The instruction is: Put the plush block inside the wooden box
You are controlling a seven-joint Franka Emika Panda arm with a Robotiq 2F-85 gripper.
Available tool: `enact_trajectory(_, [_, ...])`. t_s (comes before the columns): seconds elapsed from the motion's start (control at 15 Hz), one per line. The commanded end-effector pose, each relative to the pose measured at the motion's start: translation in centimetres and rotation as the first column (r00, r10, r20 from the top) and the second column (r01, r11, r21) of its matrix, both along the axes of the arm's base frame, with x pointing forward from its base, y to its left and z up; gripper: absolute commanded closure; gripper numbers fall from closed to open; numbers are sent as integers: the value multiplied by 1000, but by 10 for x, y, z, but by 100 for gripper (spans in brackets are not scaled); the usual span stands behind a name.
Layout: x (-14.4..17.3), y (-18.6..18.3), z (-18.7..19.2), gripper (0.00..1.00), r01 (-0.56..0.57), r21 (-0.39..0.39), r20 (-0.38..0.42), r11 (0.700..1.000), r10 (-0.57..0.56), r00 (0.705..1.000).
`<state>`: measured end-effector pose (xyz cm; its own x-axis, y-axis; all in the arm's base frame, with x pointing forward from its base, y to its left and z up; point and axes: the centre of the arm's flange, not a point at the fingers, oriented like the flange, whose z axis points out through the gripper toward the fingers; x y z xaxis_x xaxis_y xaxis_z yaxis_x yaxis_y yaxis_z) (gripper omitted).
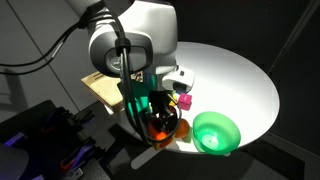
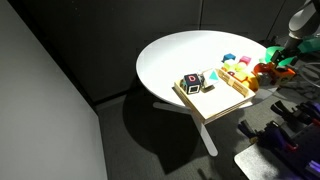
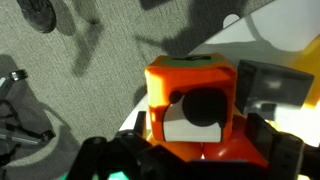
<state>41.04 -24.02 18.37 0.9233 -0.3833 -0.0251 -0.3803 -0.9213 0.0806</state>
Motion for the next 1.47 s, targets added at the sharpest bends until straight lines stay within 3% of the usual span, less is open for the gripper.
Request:
enact_trajectory(0.0, [-2, -7, -13, 0, -29, 8, 15, 1000, 29, 999])
enact_trajectory(0.47, [-9, -11, -31, 0, -44, -4, -13, 999, 44, 999])
enact_trajectory(0.53, [-9, -10, -31, 25, -46, 0, -20, 999, 46, 999])
enact_trajectory(0.6, [-8, -7, -30, 27, -47, 0, -23, 999, 47, 999])
enact_trajectory(0.73, [-6, -3, -23, 43, -57, 0, -28, 998, 57, 998])
enact_trajectory(1.4, [4, 43, 42, 78, -239, 5, -100, 971, 238, 966])
